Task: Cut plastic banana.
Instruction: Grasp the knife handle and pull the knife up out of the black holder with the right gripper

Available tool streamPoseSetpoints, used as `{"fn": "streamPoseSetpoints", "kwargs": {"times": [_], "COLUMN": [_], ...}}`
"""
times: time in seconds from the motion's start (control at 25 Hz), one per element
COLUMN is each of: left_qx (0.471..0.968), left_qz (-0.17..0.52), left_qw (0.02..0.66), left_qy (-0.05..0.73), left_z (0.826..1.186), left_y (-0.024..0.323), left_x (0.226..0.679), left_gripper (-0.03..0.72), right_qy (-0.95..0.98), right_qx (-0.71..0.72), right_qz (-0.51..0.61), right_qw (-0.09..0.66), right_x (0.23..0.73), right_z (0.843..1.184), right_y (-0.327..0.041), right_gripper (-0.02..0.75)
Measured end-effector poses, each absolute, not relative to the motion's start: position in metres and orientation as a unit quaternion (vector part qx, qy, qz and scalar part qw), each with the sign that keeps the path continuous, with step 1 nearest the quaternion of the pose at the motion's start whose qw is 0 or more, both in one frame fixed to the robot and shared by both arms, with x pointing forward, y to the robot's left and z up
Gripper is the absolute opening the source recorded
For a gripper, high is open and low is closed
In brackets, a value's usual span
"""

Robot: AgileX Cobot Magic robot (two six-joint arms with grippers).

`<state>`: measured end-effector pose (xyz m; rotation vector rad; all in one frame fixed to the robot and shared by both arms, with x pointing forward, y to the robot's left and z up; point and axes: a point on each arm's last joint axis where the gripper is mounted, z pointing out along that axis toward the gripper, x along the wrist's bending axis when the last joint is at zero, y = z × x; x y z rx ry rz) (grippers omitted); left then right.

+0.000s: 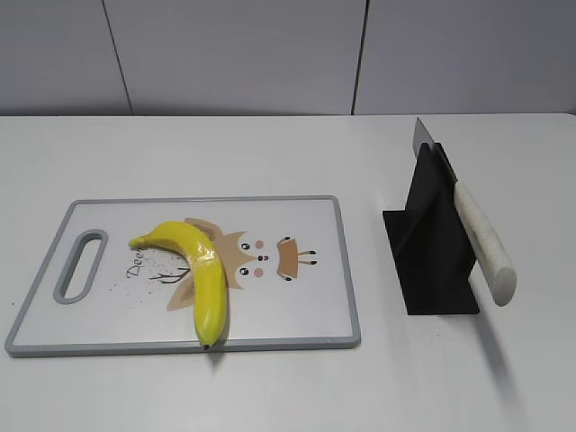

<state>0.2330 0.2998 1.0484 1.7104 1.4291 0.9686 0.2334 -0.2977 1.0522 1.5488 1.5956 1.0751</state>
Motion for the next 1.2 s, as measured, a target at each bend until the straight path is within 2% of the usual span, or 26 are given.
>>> {"fn": "streamPoseSetpoints", "kwargs": {"times": [1.2], "left_qx": [0.660], "left_qz": [0.374], "left_qw": [0.348], "left_qy": [0.551], "left_z": [1.0484], "left_y": [0.2998], "left_x": [0.2330], "left_gripper": [0.495], "right_qy": [0.610], "right_qx": [0.592], "right_qz": [0.411], "right_qw": [0.329], "right_x": [0.2333], "right_z": [1.0521], "right_y": [-0.2977], "right_gripper": [0.568]}}
